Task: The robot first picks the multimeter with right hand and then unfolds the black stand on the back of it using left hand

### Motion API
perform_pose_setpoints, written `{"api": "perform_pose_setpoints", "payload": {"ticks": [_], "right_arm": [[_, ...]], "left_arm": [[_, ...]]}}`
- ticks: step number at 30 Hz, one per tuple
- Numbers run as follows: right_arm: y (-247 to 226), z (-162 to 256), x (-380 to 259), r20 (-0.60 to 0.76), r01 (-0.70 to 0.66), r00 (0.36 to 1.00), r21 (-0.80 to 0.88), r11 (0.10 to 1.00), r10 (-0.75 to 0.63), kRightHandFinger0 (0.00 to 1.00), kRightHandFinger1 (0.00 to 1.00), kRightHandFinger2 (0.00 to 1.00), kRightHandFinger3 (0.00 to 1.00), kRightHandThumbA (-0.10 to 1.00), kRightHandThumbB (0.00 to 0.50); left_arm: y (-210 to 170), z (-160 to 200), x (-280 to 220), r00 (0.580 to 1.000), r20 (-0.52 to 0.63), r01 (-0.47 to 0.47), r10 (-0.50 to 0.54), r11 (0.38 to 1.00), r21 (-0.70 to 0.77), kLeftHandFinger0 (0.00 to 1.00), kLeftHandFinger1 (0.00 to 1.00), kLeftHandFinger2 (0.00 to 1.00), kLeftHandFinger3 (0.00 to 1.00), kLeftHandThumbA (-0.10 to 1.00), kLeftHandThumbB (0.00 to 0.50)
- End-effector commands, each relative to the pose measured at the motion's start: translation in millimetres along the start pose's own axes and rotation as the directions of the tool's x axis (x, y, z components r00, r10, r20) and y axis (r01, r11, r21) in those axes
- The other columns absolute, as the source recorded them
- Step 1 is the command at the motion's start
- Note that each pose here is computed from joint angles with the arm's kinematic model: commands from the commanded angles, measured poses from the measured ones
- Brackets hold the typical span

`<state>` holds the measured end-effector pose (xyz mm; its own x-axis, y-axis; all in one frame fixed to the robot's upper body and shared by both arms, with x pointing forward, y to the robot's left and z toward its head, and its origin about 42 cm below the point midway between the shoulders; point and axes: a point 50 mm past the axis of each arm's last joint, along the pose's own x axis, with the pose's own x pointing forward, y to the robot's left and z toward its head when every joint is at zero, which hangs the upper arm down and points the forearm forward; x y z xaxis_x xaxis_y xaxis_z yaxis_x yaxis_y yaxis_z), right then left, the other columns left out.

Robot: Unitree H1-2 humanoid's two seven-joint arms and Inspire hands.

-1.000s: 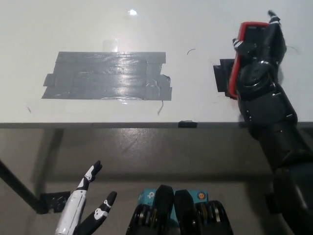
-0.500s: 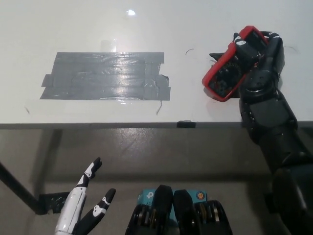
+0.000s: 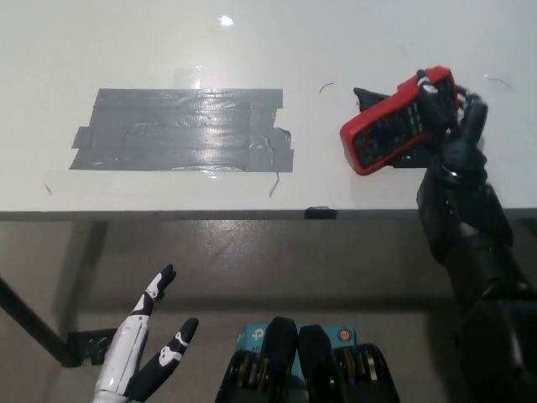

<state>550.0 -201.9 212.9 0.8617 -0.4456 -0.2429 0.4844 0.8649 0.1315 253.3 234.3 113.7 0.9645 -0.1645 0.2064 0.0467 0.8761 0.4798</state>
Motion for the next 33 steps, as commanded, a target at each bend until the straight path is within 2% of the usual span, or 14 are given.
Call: {"api": "perform_pose_setpoints", "payload": {"ticks": [1,3,7,8,10,16,22,23,27,28,29,30,32,33], "right_arm": [[33.5,77.6,-19.8,0.186,-0.328,0.945,0.551,0.768,0.27,0.0,0.12,0.72,0.63,-0.1,0.175],[35.0,85.5,-26.5,0.203,-0.359,0.933,0.59,0.724,0.297,0.0,0.09,0.74,0.69,-0.1,0.172],[37.8,99.1,-41.2,0.23,-0.409,0.909,0.644,0.646,0.347,0.0,0.08,0.81,1.0,-0.1,0.144],[38.3,100.3,-43.1,0.231,-0.416,0.906,0.649,0.637,0.355,0.0,0.09,0.81,1.0,-0.1,0.161],[39.0,103.1,-47.0,0.235,-0.432,0.893,0.686,0.586,0.383,0.0,0.08,0.78,1.0,-0.1,0.113],[39.0,107.8,-56.0,0.209,-0.421,0.875,0.775,0.472,0.436,0.0,0.0,0.67,1.0,-0.1,0.114],[40.2,100.1,-59.8,0.213,-0.446,0.814,0.825,0.347,0.541,0.0,0.09,0.69,0.95,-0.1,0.077],[40.5,98.8,-60.1,0.224,-0.455,0.8,0.83,0.321,0.556,0.0,0.12,0.69,1.0,-0.1,0.075],[44.8,91.7,-64.2,0.237,-0.461,0.756,0.854,0.24,0.61,0.0,0.15,0.69,0.74,-0.1,0.127],[45.8,90.3,-65.5,0.236,-0.461,0.756,0.854,0.24,0.611,0.0,0.16,0.71,0.91,-0.1,0.136],[47.8,87.9,-67.8,0.234,-0.46,0.749,0.857,0.232,0.62,0.0,0.17,0.73,0.81,-0.1,0.151],[49.3,86.4,-69.7,0.234,-0.462,0.746,0.856,0.231,0.624,0.0,0.17,0.74,0.82,-0.1,0.156],[51.7,84.0,-73.4,0.242,-0.478,0.731,0.849,0.226,0.638,0.0,0.17,0.74,0.68,-0.1,0.163],[52.8,83.0,-75.1,0.243,-0.482,0.725,0.848,0.222,0.645,0.0,0.16,0.73,0.72,-0.1,0.159]], "left_arm": [[8.9,4.3,-2.1,0.999,0.031,-0.036,0.035,0.999,0.018,1.0,1.0,1.0,1.0,0.88,0.107],[8.6,4.5,-1.3,0.999,0.036,-0.039,0.038,0.999,0.015,1.0,1.0,1.0,1.0,0.88,0.108],[8.4,6.1,-0.5,0.999,0.034,-0.038,0.037,0.999,0.02,1.0,1.0,1.0,1.0,0.88,0.109],[8.3,6.4,-0.8,0.999,0.034,-0.039,0.039,0.999,0.02,1.0,1.0,1.0,1.0,0.89,0.109],[7.9,6.7,-0.5,0.998,0.039,-0.04,0.04,0.999,0.02,1.0,1.0,1.0,1.0,0.89,0.106],[5.5,12.9,1.4,0.998,0.059,-0.039,0.038,0.999,0.013,1.0,1.0,1.0,1.0,0.89,0.101],[9.2,32.7,7.2,0.992,0.117,-0.053,0.052,0.999,0.008,1.0,1.0,1.0,1.0,0.93,0.11],[10.5,36.9,9.0,0.99,0.132,-0.059,0.058,0.998,0.007,1.0,1.0,1.0,1.0,0.94,0.112],[17.6,64.5,19.2,0.975,0.203,-0.085,0.089,0.996,-0.025,1.0,1.0,1.0,1.0,0.92,0.104],[18.9,69.1,21.6,0.972,0.219,-0.087,0.091,0.996,-0.028,1.0,1.0,1.0,1.0,0.92,0.093],[21.5,80.4,26.5,0.962,0.254,-0.094,0.102,0.995,-0.045,1.0,1.0,1.0,1.0,0.89,0.08],[23.4,90.0,30.0,0.955,0.275,-0.1,0.113,0.993,-0.062,1.0,1.0,1.0,1.0,0.86,0.075],[27.1,108.2,36.2,0.943,0.309,-0.111,0.125,0.992,-0.061,1.0,1.0,1.0,1.0,0.86,0.09],[28.6,115.7,38.9,0.933,0.337,-0.115,0.13,0.991,-0.063,1.0,1.0,1.0,1.0,0.87,0.083]]}}
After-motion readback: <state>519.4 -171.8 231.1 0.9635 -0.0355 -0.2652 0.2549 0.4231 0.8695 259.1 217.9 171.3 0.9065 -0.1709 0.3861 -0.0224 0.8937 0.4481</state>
